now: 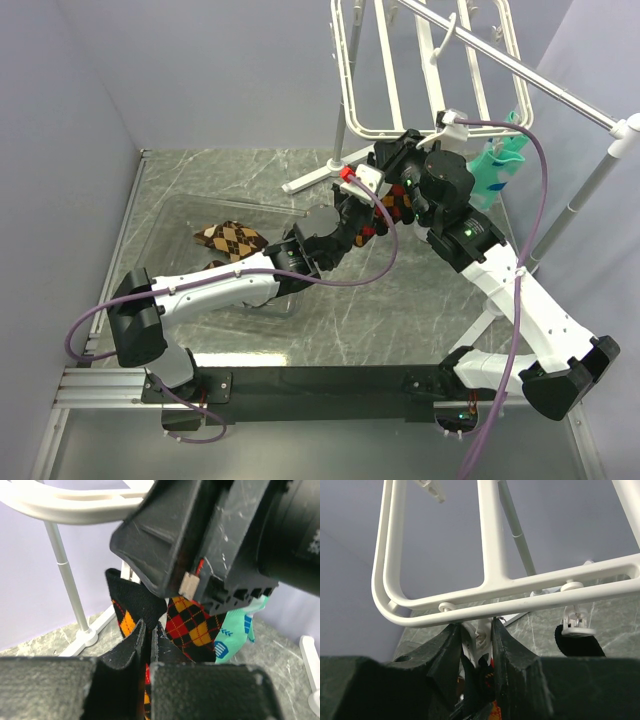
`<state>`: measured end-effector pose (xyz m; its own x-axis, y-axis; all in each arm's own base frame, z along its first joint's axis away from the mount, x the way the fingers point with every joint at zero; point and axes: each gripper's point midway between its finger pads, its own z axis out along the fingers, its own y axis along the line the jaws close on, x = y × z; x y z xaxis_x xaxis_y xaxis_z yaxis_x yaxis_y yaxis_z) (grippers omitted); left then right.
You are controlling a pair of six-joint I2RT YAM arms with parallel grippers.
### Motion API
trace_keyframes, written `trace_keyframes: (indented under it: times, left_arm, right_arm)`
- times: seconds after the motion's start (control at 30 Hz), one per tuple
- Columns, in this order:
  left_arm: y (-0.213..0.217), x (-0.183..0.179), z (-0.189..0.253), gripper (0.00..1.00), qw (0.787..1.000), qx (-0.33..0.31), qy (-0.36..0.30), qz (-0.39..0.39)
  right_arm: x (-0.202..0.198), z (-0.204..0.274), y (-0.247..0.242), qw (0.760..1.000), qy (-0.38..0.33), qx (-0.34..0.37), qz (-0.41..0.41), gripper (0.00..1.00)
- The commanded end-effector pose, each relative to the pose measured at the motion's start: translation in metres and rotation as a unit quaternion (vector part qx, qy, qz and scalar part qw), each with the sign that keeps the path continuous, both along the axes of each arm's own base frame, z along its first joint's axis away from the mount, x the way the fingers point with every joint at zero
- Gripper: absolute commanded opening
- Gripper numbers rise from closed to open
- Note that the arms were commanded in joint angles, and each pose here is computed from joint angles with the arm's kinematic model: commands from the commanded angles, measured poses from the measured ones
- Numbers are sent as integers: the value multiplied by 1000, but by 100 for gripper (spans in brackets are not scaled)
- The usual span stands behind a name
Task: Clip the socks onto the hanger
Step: Clamp the sock onto the hanger.
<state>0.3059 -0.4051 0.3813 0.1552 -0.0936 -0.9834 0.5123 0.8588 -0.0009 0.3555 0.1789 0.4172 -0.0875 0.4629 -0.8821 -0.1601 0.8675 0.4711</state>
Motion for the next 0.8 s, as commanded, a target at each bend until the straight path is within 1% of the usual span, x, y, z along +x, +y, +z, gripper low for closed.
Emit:
trace_keyframes:
  times: [0.0, 0.2, 0.33, 0.5, 0.57, 0.6, 0.7, 0.73, 0.77]
  left_arm:
    - [11, -5, 47, 1, 998, -53, -36, 7]
    - [9, -5, 51, 1, 998, -48, -41, 6]
    - [2, 1, 42, 1, 999, -33, -35, 12]
    - [5, 1, 48, 1, 998, -39, -38, 16]
    - [5, 1, 48, 1, 998, -39, -38, 16]
    - [4, 1, 47, 1, 999, -36, -36, 16]
    - [6, 2, 39, 1, 999, -31, -30, 22]
    - [8, 2, 38, 1, 999, -32, -28, 25]
    - [9, 3, 33, 1, 999, -29, -24, 26]
  right_arm:
    - [-2, 22, -6, 999, -37, 23, -14, 0]
    - [-3, 26, -7, 999, -42, 17, -19, 0]
    - [-5, 28, -6, 999, -44, 22, -15, 0]
    - [-4, 26, -8, 999, -39, 14, -19, 1]
    - [-4, 27, -7, 999, -39, 16, -15, 13]
    - [-5, 27, -5, 999, -39, 16, -9, 25]
    - [-8, 30, -4, 999, -39, 18, -2, 45]
    - [-9, 29, -3, 999, -36, 17, 2, 58]
    - [-9, 31, -3, 999, -36, 19, 2, 66]
